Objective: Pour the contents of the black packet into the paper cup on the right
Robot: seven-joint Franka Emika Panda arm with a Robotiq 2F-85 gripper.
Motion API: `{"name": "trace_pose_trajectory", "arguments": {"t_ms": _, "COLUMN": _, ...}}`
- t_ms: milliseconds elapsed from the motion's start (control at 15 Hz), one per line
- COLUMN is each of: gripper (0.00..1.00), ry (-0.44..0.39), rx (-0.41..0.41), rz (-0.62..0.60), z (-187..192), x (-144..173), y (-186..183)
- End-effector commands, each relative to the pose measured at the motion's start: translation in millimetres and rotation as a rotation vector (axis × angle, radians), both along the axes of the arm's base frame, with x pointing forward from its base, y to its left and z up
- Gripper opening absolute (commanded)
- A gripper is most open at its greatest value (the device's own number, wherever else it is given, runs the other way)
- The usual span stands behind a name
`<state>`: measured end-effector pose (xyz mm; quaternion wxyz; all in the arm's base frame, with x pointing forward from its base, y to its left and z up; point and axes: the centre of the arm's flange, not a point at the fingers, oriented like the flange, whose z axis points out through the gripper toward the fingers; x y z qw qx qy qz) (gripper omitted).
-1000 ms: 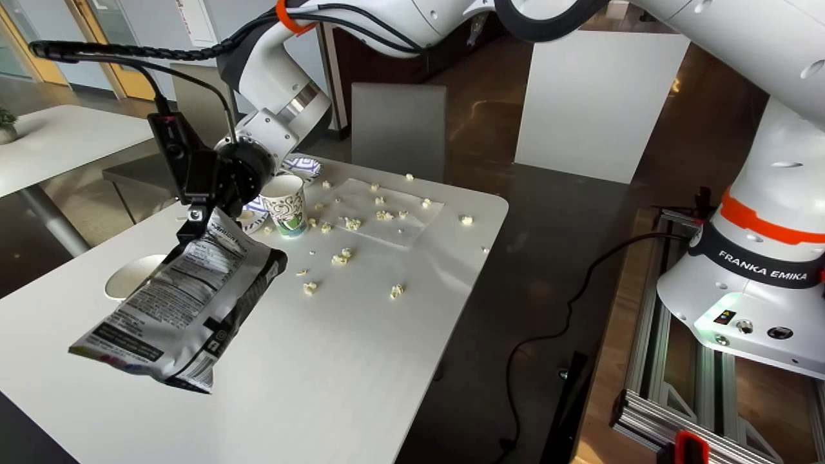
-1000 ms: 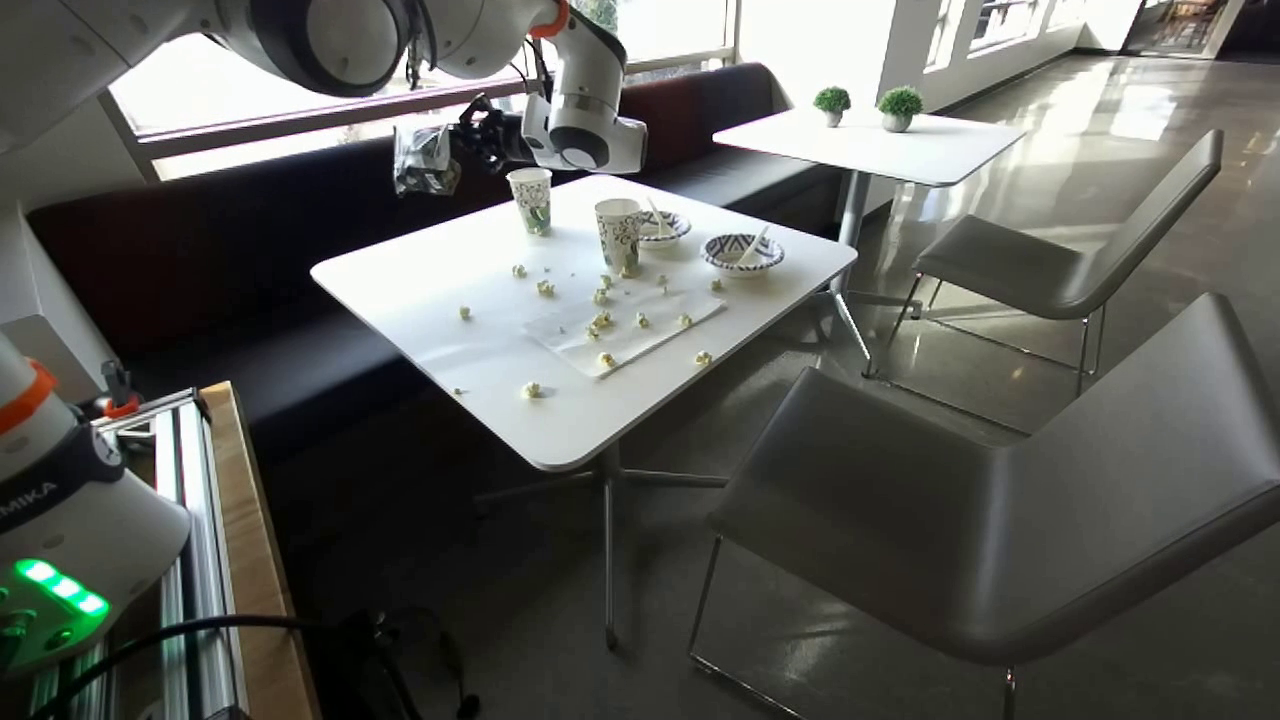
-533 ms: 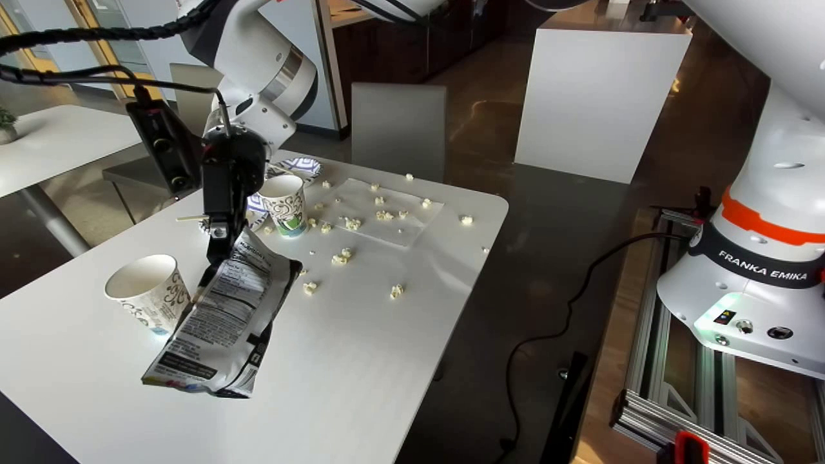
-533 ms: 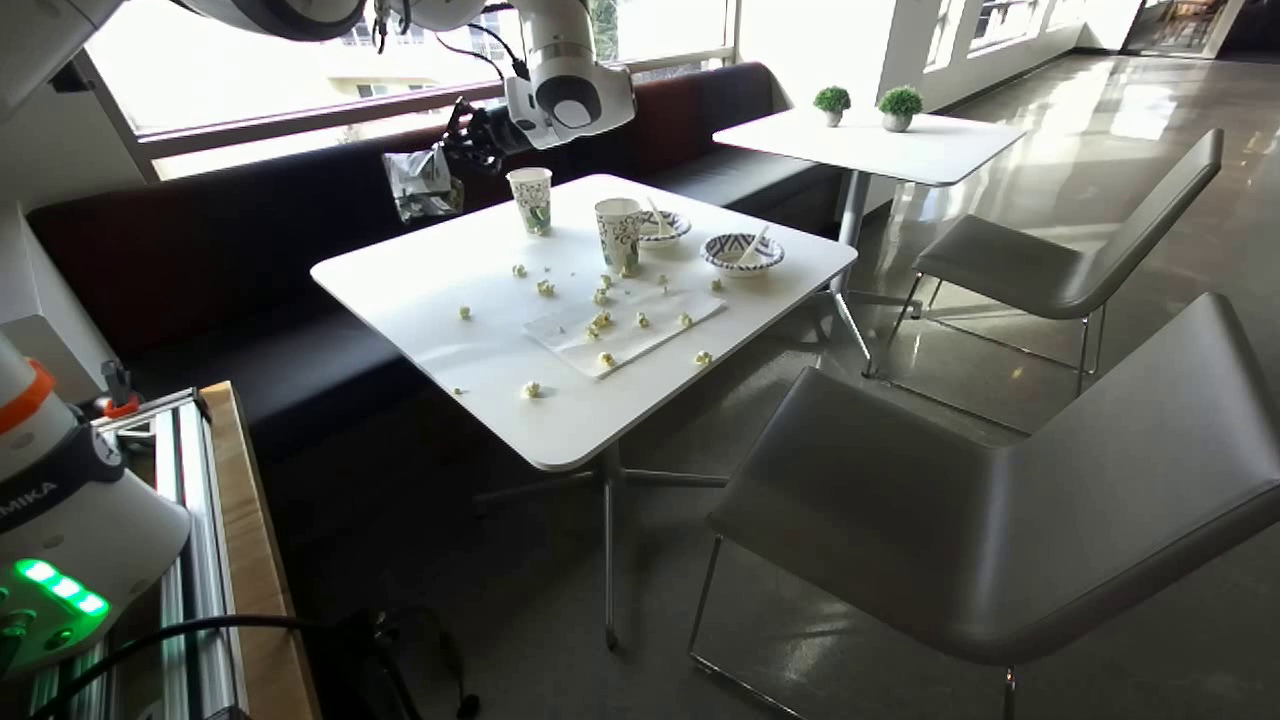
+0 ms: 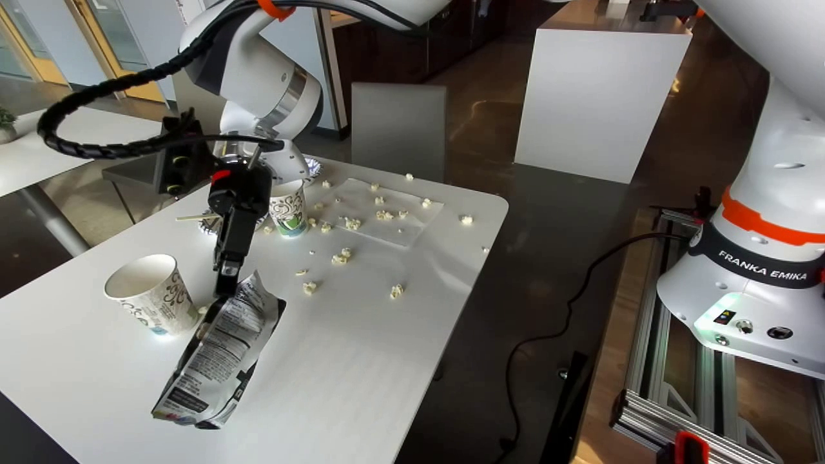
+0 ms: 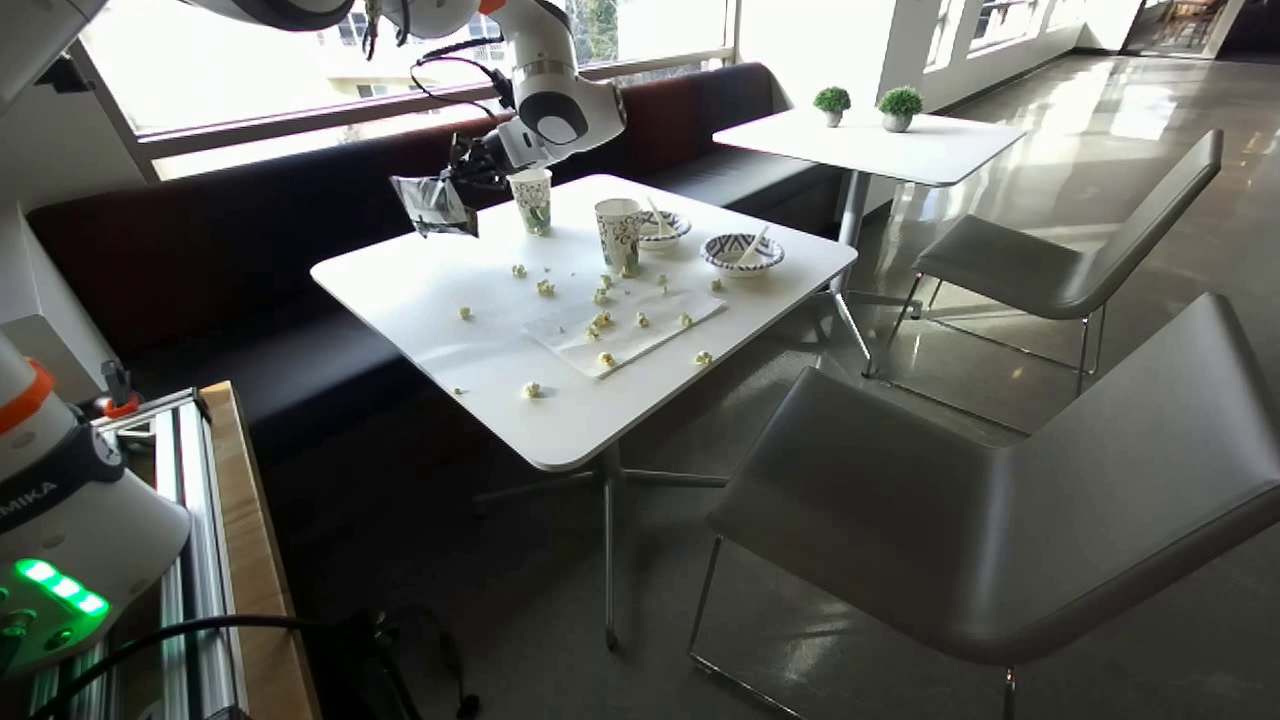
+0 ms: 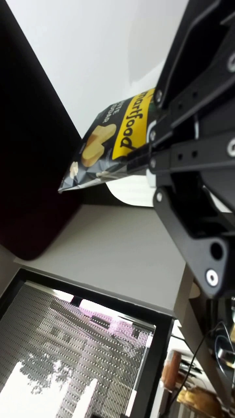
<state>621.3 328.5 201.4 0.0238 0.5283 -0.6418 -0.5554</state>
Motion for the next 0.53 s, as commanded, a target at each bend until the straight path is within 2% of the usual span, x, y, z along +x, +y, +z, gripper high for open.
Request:
{"name": "trace_pose_trajectory", "arguments": {"t_ms": 0, "gripper": 0.00, "ry": -0.128, "rx": 0.066, "rz": 0.045, "z": -7.1, "x": -24.5, "y": -14.6}}
{"name": "trace_pose_trajectory", "arguments": {"t_ms": 267, "gripper": 0.02, "ry": -0.162, "rx": 0.115, "rz": 0.093, "z": -10.4, "x": -28.7, "y": -23.4}}
{"name": "trace_pose_trajectory", "arguments": {"t_ms": 333, "gripper": 0.27, "ry": -0.164, "rx": 0.116, "rz": 0.107, "z": -9.4, "x": -29.4, "y": -25.5}}
{"name": "trace_pose_trajectory", "arguments": {"t_ms": 467, "gripper": 0.31, "ry": -0.124, "rx": 0.124, "rz": 0.113, "z": -4.2, "x": -31.1, "y": -31.6}}
